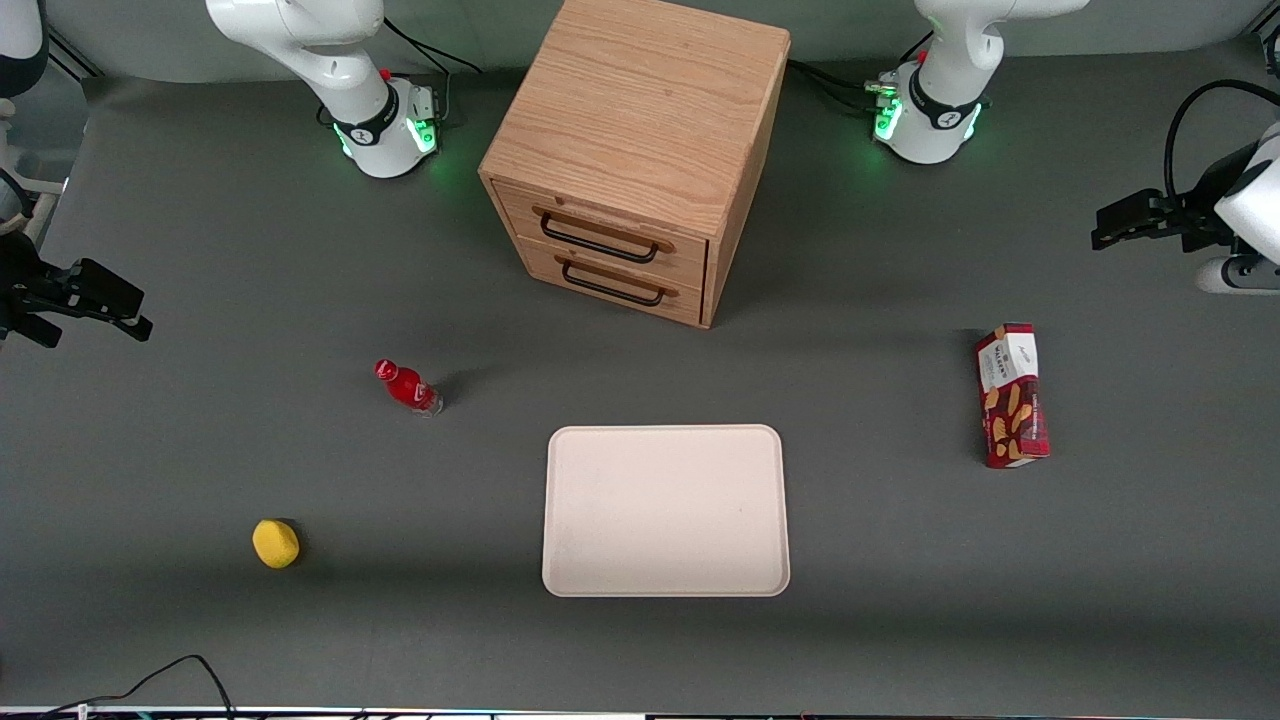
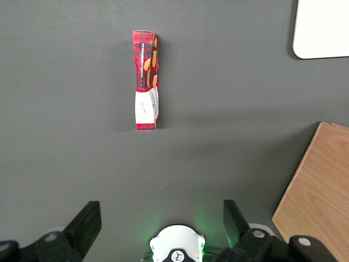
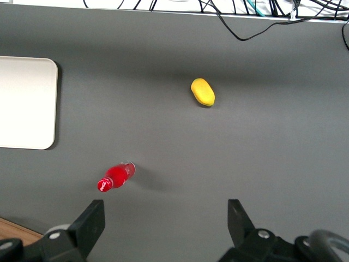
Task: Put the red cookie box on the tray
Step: 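Move the left gripper down toward the red shortbread box, then close the left gripper on the end of the red shortbread box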
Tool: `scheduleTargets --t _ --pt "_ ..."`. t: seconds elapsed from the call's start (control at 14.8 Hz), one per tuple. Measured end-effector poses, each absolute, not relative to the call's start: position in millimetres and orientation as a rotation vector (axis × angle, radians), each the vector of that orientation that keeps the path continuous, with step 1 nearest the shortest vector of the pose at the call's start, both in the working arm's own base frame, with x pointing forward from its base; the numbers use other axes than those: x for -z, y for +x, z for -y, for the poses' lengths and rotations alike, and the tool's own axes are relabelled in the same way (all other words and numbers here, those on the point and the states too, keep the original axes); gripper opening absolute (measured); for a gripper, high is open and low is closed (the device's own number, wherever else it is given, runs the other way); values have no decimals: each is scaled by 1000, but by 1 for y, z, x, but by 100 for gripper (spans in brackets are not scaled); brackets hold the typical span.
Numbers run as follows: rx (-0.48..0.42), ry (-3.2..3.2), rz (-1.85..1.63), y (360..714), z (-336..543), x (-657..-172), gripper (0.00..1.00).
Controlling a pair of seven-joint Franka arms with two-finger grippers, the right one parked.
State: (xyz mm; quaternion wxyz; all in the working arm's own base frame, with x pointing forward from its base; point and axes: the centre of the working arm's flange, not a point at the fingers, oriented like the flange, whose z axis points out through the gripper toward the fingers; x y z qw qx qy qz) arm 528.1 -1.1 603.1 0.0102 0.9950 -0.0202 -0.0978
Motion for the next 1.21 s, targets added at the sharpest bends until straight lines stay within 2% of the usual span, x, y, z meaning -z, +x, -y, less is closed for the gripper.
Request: scheduleTargets --t 0.34,0.54,0.67,0.94,1.21 --pt "302 3109 58 529 -1 -603 100" --pt "261 3112 11 544 -20 -590 100" --pt "262 3111 40 569 -26 -552 100" --pt "323 3101 155 619 -35 -426 100" --pt "308 3100 236 619 -42 -338 100"
